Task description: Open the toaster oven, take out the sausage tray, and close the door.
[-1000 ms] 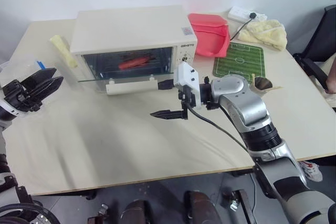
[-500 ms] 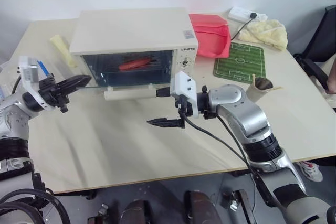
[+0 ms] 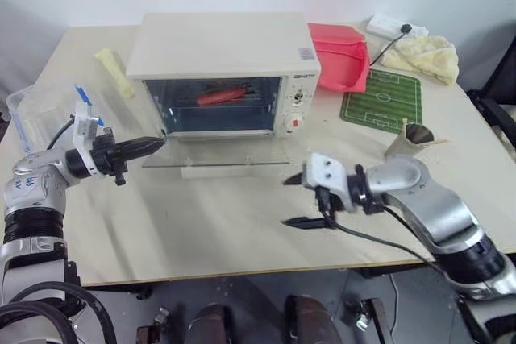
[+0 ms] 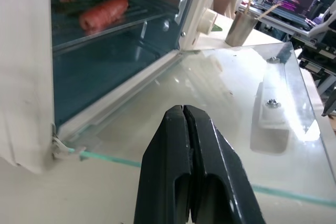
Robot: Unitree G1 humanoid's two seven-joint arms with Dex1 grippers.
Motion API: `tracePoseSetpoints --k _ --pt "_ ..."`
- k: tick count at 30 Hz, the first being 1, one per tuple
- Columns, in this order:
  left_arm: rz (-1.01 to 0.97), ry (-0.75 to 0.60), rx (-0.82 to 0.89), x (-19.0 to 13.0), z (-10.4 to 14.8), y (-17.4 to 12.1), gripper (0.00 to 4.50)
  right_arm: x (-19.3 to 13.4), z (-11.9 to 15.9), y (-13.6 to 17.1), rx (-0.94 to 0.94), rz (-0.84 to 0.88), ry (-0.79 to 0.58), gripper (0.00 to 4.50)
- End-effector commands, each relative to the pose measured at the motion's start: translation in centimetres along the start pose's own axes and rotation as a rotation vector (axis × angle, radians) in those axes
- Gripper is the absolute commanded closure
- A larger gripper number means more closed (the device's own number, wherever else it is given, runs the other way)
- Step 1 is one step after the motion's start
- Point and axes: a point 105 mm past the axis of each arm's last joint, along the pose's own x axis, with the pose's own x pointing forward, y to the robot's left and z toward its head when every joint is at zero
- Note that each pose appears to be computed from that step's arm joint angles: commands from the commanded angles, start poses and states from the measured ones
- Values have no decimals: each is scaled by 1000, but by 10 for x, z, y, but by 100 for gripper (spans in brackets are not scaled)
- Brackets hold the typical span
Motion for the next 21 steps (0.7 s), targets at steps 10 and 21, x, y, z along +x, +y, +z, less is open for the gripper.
tracePoseSetpoints --k 10,21 --pt "-98 180 -27 14 -36 -22 448 -50 27 -26 -97 -213 -60 0" --pt "-77 204 8 18 -42 -23 448 16 85 -57 -212 -448 -248 0"
